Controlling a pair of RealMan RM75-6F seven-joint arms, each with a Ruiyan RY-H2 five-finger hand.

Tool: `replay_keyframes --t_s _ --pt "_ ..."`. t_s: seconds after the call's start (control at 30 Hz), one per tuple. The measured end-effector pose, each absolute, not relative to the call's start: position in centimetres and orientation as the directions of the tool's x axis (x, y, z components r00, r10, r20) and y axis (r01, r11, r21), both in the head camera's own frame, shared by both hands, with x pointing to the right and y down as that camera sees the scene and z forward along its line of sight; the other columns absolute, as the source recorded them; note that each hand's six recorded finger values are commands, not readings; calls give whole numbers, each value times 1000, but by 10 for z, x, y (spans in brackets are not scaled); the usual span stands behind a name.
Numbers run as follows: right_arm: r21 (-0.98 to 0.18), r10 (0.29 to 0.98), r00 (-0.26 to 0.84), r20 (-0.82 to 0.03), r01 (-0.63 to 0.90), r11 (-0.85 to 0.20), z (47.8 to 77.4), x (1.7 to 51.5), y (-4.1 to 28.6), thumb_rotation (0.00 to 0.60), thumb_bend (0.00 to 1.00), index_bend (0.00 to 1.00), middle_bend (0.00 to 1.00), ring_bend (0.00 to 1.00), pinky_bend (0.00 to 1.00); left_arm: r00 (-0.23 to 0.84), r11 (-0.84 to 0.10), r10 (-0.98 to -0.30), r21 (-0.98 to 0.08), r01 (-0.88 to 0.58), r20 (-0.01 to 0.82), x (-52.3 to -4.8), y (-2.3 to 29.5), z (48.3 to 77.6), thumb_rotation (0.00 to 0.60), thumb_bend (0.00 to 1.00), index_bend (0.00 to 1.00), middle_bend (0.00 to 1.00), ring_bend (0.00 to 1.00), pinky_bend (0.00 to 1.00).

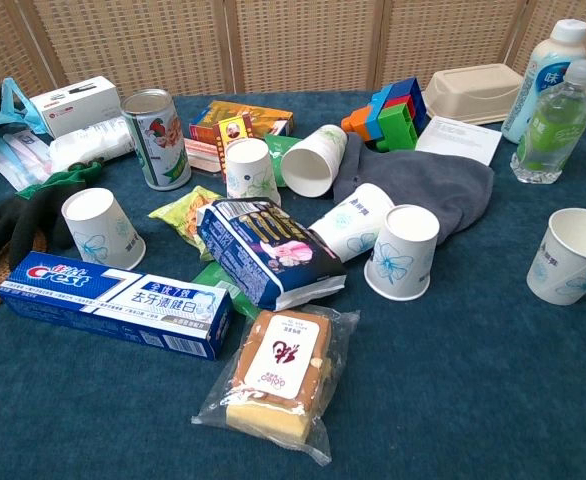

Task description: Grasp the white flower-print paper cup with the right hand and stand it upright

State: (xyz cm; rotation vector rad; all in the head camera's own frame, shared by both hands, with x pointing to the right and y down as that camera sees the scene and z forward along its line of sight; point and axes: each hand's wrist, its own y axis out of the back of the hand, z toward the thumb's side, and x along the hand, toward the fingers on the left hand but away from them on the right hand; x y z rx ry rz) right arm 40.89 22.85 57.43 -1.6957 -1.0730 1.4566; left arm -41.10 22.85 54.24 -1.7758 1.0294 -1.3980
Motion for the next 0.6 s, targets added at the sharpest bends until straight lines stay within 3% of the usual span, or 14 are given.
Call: replay_keyframes --t_s 0.33,0.6 --pt "-866 883 67 -464 176 -468 577 404 229 593 457 0 0 0 0 131 -482 -876 -855 -194 464 -410 228 542 600 472 92 31 0 0" --pt "-851 866 142 -479 168 -498 575 384 227 592 456 0 0 0 0 139 -461 -887 -868 -183 441 -413 221 532 600 473 91 31 0 0"
